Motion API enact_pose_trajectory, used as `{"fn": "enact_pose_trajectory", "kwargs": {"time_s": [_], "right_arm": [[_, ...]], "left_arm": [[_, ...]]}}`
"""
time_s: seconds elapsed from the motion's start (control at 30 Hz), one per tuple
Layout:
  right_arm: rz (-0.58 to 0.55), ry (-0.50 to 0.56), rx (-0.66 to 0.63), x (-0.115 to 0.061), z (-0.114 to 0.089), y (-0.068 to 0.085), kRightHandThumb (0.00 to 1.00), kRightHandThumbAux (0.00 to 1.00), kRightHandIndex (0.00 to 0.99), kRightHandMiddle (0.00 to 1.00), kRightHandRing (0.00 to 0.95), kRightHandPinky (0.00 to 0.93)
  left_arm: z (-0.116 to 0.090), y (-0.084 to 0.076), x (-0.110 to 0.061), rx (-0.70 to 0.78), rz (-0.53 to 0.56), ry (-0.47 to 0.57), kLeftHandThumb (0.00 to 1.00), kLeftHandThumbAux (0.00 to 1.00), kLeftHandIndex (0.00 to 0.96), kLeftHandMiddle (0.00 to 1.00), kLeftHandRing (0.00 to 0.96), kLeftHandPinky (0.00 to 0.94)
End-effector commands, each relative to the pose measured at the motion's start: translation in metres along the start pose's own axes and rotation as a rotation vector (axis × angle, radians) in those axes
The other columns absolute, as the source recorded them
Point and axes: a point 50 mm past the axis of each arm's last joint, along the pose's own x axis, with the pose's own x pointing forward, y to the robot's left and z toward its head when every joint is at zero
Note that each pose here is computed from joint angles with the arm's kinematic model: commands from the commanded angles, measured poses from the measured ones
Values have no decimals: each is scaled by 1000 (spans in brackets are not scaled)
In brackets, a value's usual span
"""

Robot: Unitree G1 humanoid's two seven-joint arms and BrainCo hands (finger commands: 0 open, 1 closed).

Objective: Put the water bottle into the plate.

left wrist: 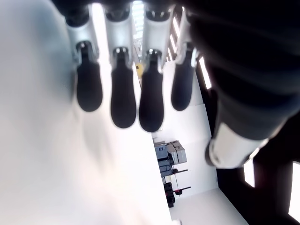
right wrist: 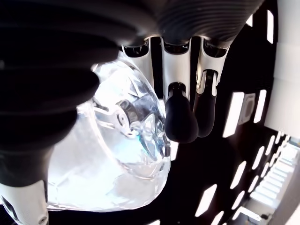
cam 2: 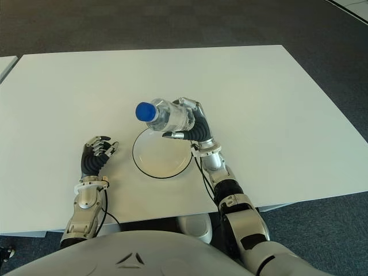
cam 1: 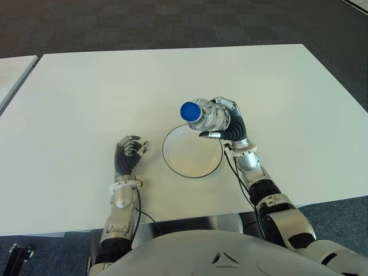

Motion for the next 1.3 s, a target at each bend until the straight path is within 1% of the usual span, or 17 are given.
{"fn": "enact_pose_trajectory", "kwargs": {"time_s": [0.03,0.07,0.13,0.17,0.23,0.3,0.4,0.47,0.57,0.67,0.77,0.9,0.97,1.17,1.3], "right_arm": [[52,36,-71,2,-3,-1,422,708,241,183,273,377],[96,66,-108,0,-5,0,376,704,213,179,269,371],[171,113,-176,-4,-9,0,330,666,182,172,255,361],[213,133,-218,-6,-11,0,321,655,176,170,250,358],[247,150,-261,-7,-12,0,304,619,157,158,241,374],[275,162,-299,-6,-12,0,298,604,148,151,239,388],[356,199,-383,-8,-15,1,289,581,134,135,245,428],[382,217,-415,-9,-17,1,279,570,127,125,248,447],[425,248,-464,-9,-19,2,290,570,120,121,263,511],[473,277,-505,-9,-22,2,298,573,114,117,273,554],[519,303,-534,-9,-24,2,289,576,111,112,275,568],[549,323,-551,-10,-26,3,289,579,110,108,277,569],[581,338,-566,-10,-28,3,295,582,110,106,277,565],[636,368,-594,-9,-30,5,346,588,109,103,276,508],[662,377,-614,-9,-31,6,357,588,104,97,267,491]], "left_arm": [[-2,1,-2,2,5,11,699,719,430,609,610,606],[-2,1,-3,5,6,12,699,719,430,610,611,607],[-2,2,-3,9,7,13,699,719,430,610,612,602],[-3,2,-4,11,7,14,699,719,430,610,612,601],[-3,2,-4,11,7,16,698,719,430,611,615,603],[-3,2,-4,12,6,16,698,719,430,612,616,604],[-3,2,-5,9,4,21,698,720,430,614,617,605],[-3,2,-5,9,4,24,697,720,430,615,618,606],[-3,2,-6,10,3,27,697,720,430,616,618,603],[-3,2,-6,10,4,31,697,719,431,615,614,598],[-3,2,-6,10,7,35,697,719,431,609,607,585],[-3,2,-6,9,11,37,697,719,431,606,603,582],[-3,2,-7,10,13,37,697,719,431,606,603,584],[-3,2,-7,12,12,35,698,719,431,617,612,601],[-3,2,-7,13,13,32,698,719,431,618,610,597]]}}
